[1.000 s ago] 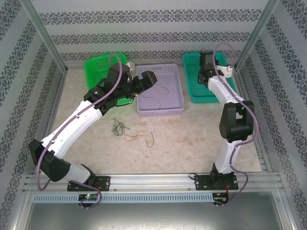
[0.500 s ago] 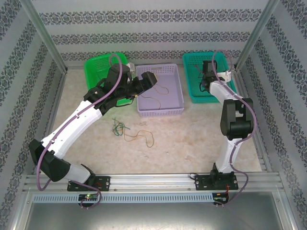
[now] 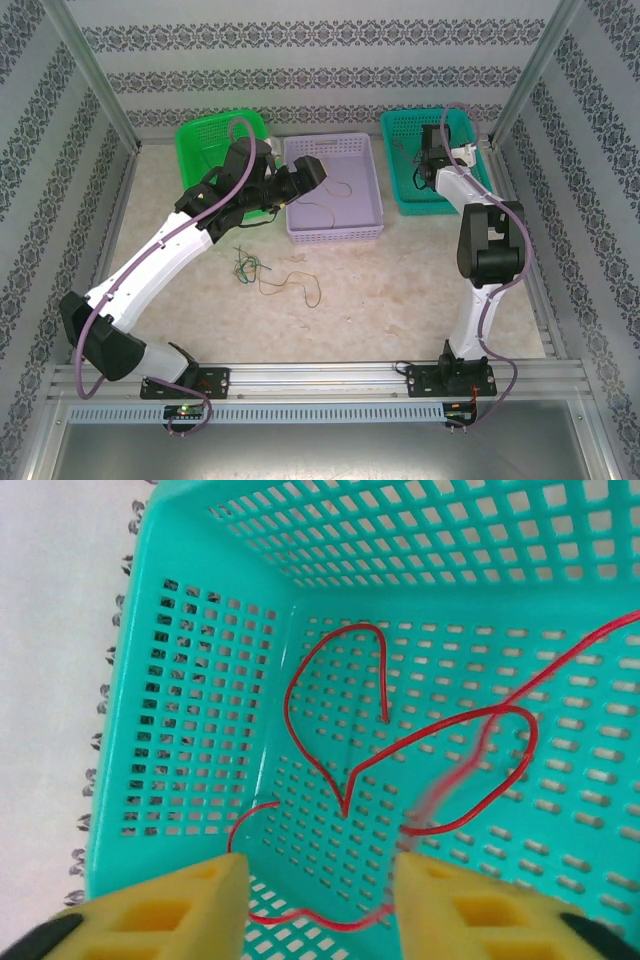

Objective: Untangle the cables

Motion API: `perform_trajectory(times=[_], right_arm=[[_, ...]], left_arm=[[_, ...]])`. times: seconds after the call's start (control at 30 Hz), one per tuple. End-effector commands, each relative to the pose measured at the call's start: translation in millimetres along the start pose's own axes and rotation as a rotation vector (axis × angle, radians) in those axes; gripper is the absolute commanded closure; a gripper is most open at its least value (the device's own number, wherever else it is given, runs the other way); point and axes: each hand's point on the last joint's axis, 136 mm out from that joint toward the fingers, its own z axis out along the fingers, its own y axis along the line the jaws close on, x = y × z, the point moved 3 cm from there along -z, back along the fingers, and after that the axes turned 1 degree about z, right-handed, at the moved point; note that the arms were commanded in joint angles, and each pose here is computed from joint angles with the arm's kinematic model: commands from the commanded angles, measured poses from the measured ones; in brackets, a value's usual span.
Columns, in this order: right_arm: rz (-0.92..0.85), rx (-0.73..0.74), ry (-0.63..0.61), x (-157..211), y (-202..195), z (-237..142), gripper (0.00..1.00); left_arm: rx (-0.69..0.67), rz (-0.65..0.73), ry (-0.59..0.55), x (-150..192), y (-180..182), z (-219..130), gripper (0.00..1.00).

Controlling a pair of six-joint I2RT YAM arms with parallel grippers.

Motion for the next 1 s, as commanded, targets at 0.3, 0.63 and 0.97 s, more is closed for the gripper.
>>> perform_trajectory(times=[0.3, 0.63, 0.97], right_arm=[[-0.100, -0.122, -0.003, -22, 42, -101, 0.43], [-0.754, -0.379, 0.336, 114, -10, -222, 0.46], [-1.216, -0.562, 1.047, 250, -159, -312, 0.51]], left_arm=[[-0.402, -0.049, 0.037, 15, 87, -35, 0.06], [-0.715, -0.369, 0.206, 58, 224, -56, 0.24], [-0.705, -0.411, 0.314, 81, 282, -27, 0.53]])
